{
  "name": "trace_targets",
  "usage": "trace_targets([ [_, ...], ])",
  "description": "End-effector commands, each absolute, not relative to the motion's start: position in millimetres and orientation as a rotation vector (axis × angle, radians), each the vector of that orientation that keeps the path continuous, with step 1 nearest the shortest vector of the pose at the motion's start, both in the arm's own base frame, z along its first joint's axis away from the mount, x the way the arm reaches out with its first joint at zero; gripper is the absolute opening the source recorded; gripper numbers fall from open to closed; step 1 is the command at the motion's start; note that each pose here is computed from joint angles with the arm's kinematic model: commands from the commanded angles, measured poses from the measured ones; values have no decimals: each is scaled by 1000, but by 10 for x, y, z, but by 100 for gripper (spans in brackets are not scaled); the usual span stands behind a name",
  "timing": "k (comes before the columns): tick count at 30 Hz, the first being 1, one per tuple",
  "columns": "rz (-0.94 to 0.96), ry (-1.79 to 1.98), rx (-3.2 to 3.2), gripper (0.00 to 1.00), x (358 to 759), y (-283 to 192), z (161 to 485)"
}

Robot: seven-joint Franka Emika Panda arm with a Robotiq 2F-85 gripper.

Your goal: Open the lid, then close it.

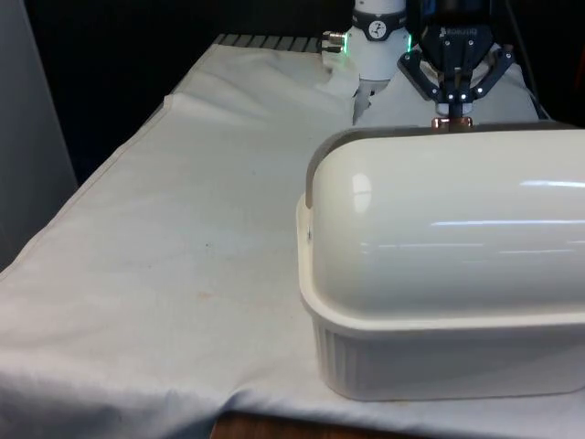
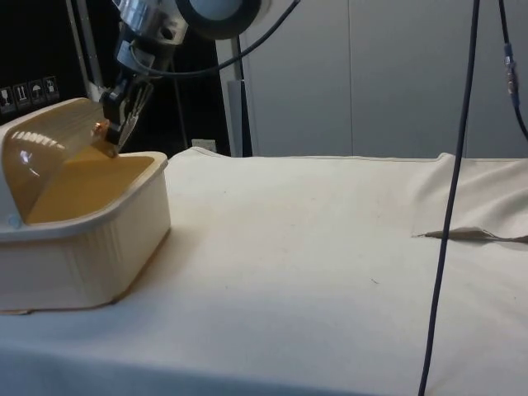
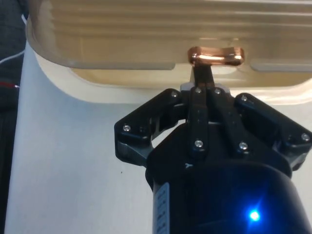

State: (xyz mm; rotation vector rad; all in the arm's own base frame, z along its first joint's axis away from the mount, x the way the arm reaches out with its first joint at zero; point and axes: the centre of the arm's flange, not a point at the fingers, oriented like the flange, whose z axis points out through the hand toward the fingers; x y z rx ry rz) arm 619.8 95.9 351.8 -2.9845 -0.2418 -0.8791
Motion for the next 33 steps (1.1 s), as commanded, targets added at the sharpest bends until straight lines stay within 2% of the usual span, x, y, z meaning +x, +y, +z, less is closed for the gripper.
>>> trace_targets([
  [1, -910, -237, -2973, 0, 6205, 959, 3519],
  [21, -1074, -223, -2908, 0, 6224, 972, 3548],
  [33, -1175, -212, -2865, 0, 6243, 955, 3816],
])
